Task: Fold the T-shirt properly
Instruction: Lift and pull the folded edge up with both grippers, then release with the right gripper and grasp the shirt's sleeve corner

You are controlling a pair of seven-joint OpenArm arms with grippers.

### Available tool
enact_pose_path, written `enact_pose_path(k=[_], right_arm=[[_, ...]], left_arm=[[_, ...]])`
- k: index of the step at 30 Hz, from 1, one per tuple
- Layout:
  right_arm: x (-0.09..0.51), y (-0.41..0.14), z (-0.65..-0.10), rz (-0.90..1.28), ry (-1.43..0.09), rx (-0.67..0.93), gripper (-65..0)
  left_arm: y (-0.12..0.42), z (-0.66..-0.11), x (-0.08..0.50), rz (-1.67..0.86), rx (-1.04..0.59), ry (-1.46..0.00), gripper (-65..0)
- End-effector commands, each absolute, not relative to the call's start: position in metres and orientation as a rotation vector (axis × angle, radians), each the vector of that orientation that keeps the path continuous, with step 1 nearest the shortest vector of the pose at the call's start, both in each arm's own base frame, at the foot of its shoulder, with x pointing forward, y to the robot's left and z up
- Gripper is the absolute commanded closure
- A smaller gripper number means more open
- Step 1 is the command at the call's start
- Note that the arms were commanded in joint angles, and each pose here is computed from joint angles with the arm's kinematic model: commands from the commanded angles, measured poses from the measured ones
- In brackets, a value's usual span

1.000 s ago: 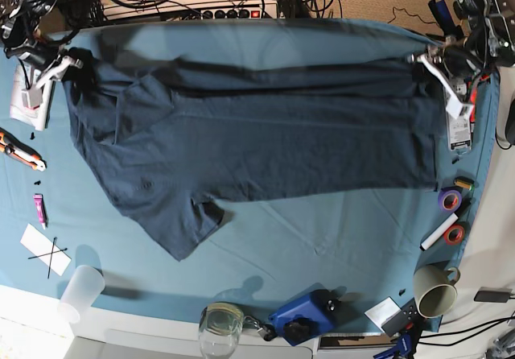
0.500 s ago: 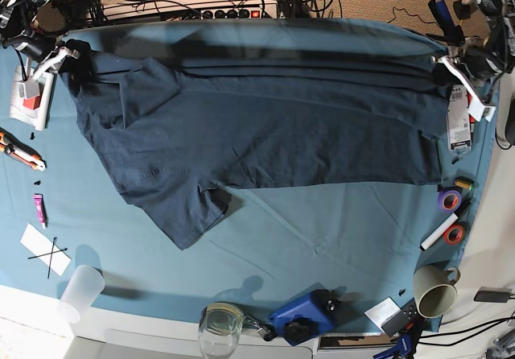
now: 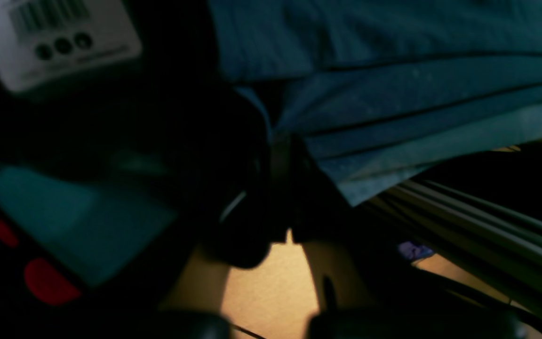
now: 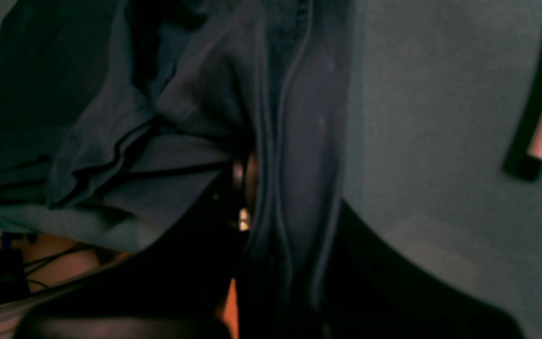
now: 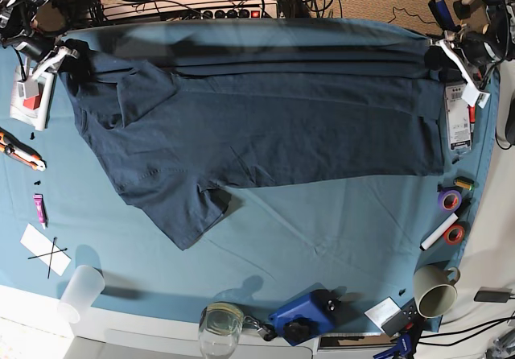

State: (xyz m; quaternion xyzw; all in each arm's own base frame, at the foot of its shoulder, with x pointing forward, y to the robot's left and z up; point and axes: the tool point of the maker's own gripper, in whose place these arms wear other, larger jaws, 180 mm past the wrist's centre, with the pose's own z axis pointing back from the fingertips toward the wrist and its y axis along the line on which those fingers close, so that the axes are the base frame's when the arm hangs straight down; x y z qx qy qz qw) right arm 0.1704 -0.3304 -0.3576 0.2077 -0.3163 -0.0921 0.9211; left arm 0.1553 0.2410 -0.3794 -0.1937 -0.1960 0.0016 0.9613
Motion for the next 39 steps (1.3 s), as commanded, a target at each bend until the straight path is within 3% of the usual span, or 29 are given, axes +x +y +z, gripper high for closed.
enact_pose_path(k=[1, 4, 6, 10, 19, 22, 28, 31, 34, 39], right_arm=[[0.180, -0.341, -0.341, -0.173, -0.706, 0.400, -6.1], [0.180, -0.341, -0.341, -0.172, -0.705, 0.399, -19.9], [0.180, -0.341, -0.340, -0.172, -0.710, 0.403, -20.7], [0.194, -0.335, -0.316, -0.158, -0.807, 0.484, -20.6], [0.206, -0.358, -0.252, -0.095, -0.997, 0.325, -20.6], [0.209, -0.364, -0.250, -0.077, -0.979, 0.270, -20.6], [0.236, -0.367, -0.259, -0.014, -0.934, 0.160, -20.7], [0.260, -0.356, -0.265, 0.053, -0.915, 0.125, -21.6], [0.289, -0.342, -0.277, 0.116, -0.897, 0.103, -27.4], [0.343, -0.340, -0.290, 0.069, -0.910, 0.122, -28.0]], left_arm=[[0.247, -0.371, 0.162, -0.015, -0.374, -0.432, -8.5], [0.247, -0.369, 0.165, -0.030, -0.374, -0.451, -26.9], [0.247, -0.368, 0.167, -0.030, -0.373, -0.456, -31.2], [0.245, -0.362, 0.170, -0.046, -0.366, -0.474, -31.1], [0.246, -0.318, 0.202, -0.161, -0.198, -0.666, -31.1], [0.255, -0.304, 0.216, -0.162, -0.111, -0.762, -31.1], [0.262, -0.295, 0.235, -0.097, -0.078, -0.809, -30.9], [0.256, -0.294, 0.242, -0.122, -0.076, -0.817, -30.9], [0.236, -0.300, 0.246, -0.169, -0.114, -0.803, -30.9], [0.218, -0.316, 0.246, -0.211, -0.097, -0.747, -30.9]])
